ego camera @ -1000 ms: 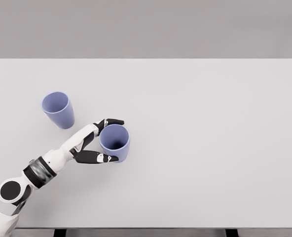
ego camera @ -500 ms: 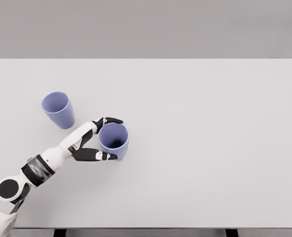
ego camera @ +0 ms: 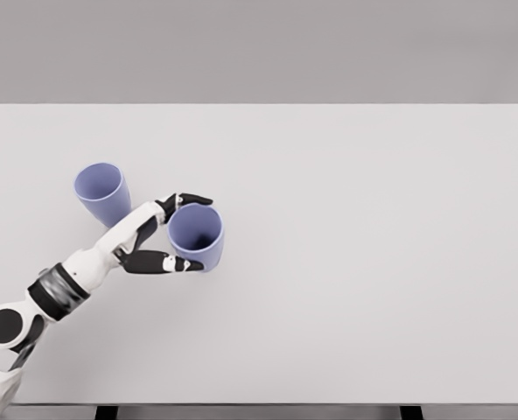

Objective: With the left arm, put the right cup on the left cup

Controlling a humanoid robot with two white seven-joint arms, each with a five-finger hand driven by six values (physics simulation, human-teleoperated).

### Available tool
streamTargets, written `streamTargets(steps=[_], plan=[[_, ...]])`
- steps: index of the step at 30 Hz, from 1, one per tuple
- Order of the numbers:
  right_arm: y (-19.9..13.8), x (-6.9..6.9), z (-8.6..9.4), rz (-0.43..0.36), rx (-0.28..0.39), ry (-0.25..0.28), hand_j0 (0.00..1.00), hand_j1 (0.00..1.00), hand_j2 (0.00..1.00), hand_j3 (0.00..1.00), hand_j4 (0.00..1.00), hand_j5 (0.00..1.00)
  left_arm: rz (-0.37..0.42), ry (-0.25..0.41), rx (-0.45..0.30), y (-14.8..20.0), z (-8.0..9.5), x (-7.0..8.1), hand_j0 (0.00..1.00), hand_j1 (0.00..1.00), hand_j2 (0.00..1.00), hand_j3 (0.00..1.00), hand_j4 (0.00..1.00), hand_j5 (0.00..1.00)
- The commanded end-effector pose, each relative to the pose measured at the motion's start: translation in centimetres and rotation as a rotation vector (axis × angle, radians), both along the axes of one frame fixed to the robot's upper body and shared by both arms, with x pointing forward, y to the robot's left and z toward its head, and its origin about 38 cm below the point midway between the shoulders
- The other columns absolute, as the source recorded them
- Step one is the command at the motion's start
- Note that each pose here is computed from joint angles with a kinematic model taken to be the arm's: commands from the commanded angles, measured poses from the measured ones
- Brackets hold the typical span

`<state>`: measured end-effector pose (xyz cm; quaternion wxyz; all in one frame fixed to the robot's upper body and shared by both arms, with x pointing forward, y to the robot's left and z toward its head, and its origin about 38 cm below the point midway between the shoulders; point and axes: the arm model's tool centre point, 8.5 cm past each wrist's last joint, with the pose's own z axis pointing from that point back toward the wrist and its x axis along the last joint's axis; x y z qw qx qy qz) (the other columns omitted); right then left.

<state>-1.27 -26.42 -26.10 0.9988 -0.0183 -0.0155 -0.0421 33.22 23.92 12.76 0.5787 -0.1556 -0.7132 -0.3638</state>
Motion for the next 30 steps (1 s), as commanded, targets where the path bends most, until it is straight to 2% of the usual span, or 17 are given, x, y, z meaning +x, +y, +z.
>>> streamTargets(steps=[1, 8, 20, 30], plan=[[0.0, 0.0, 0.0, 0.0, 0.0, 0.0, 1.0, 1.0, 1.0, 1.0, 1.0, 1.0, 0.003, -0.004, -0.006, 0.4, 0.5, 0.2, 0.76, 0.76, 0.76, 0.76, 0.76, 0.76], [0.0, 0.0, 0.0, 0.0, 0.0, 0.0, 1.0, 1.0, 1.0, 1.0, 1.0, 1.0, 0.006, -0.012, -0.006, 1.0, 1.5, 0.9, 0.76, 0.76, 0.76, 0.76, 0.76, 0.76], [0.0, 0.0, 0.0, -0.002, 0.0, 0.0, 1.0, 1.0, 1.0, 1.0, 1.0, 1.0, 0.019, -0.041, -0.037, 2.6, 4.6, 2.3, 0.75, 0.75, 0.75, 0.75, 0.75, 0.75], [0.0, 0.0, 0.0, 0.0, 0.0, 0.0, 1.0, 1.0, 1.0, 1.0, 1.0, 1.0, 0.037, -0.039, -0.047, 3.9, 6.8, 3.7, 0.75, 0.75, 0.75, 0.75, 0.75, 0.75]])
